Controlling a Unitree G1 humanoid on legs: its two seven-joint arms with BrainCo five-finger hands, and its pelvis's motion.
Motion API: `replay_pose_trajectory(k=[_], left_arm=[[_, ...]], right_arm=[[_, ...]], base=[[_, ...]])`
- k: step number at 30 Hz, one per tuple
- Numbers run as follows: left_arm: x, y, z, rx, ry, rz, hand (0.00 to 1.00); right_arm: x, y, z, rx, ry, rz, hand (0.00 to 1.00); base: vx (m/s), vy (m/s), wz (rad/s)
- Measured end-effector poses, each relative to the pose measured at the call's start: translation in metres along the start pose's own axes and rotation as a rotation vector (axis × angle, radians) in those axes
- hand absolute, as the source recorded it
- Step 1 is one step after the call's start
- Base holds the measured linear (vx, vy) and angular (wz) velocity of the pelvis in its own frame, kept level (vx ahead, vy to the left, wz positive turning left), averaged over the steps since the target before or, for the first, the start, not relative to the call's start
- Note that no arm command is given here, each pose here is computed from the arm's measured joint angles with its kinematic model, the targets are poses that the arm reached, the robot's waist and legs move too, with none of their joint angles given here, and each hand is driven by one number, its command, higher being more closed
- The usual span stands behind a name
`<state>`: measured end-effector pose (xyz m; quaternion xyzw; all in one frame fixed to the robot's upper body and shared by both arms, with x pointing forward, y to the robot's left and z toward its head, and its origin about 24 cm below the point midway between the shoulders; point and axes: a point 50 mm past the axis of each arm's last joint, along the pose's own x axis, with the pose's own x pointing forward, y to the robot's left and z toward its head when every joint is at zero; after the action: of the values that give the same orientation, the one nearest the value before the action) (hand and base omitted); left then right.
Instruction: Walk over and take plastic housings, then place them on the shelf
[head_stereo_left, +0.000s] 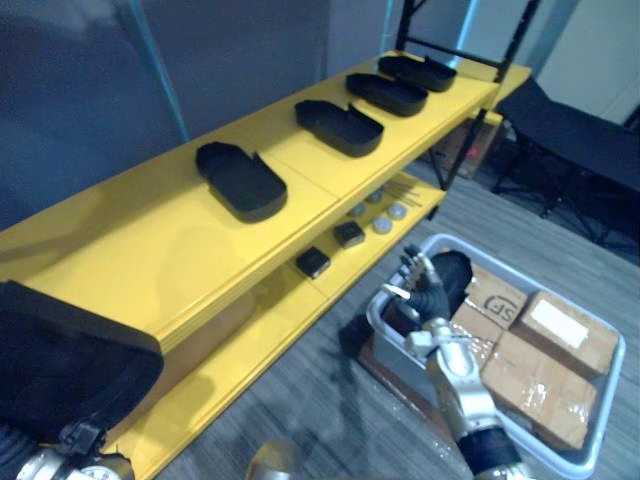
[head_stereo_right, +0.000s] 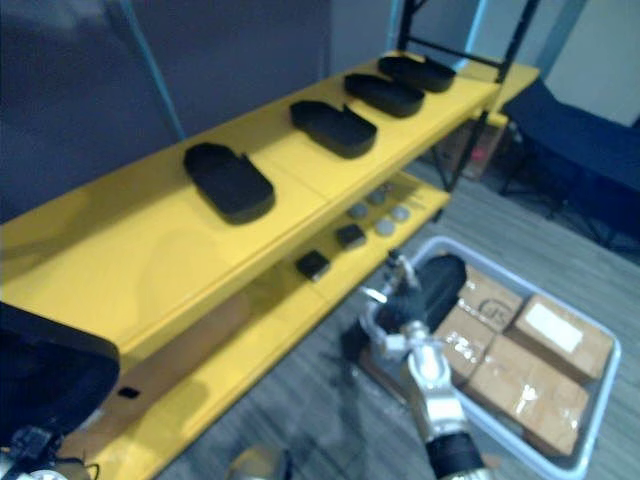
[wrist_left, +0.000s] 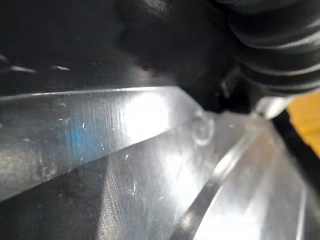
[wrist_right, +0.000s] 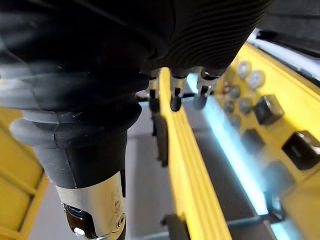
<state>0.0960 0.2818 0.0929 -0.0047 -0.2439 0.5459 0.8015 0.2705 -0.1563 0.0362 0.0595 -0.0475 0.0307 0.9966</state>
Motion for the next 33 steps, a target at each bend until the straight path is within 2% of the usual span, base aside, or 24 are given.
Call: replay_pose_trajectory(k=[2, 4, 7, 13, 20, 25, 29, 33], left_arm=[[-0.002, -0.019, 0.003, -0.064, -0.007, -0.090, 1.00], [-0.001, -0.051, 0.007, -0.158, -0.038, -0.250, 1.00], [0.003, -0.077, 0.017, -0.239, -0.107, -0.401, 1.00], [0.002, -0.083, 0.020, -0.262, -0.125, -0.449, 1.00], [-0.003, -0.089, 0.020, -0.287, -0.110, -0.492, 1.00], [-0.007, -0.092, 0.019, -0.294, -0.101, -0.525, 1.00], [-0.014, -0.095, 0.017, -0.302, -0.078, -0.576, 1.00], [-0.026, -0.107, 0.014, -0.322, -0.042, -0.708, 1.00]], right_arm=[[0.000, -0.001, 0.002, -0.026, -0.020, 0.008, 0.00], [-0.007, -0.009, 0.005, -0.042, -0.048, -0.024, 0.00], [-0.008, -0.018, 0.013, -0.111, -0.100, -0.028, 0.00], [0.001, -0.028, 0.039, -0.255, -0.226, 0.032, 0.00], [0.003, -0.011, 0.049, -0.378, -0.330, 0.139, 0.00], [-0.002, 0.013, 0.038, -0.414, -0.320, 0.273, 0.00], [-0.008, 0.017, 0.032, -0.421, -0.302, 0.298, 0.00], [-0.027, 0.026, 0.014, -0.444, -0.254, 0.321, 0.00]], base=[[-0.01, 0.050, 0.45], [-0.01, 0.043, 1.17], [-0.01, -0.021, 0.57], [-0.09, -0.069, -0.05], [-0.10, -0.036, -0.04], [-0.05, -0.001, 0.07], [-0.06, 0.018, 0.23], [0.01, 0.022, 0.49]])
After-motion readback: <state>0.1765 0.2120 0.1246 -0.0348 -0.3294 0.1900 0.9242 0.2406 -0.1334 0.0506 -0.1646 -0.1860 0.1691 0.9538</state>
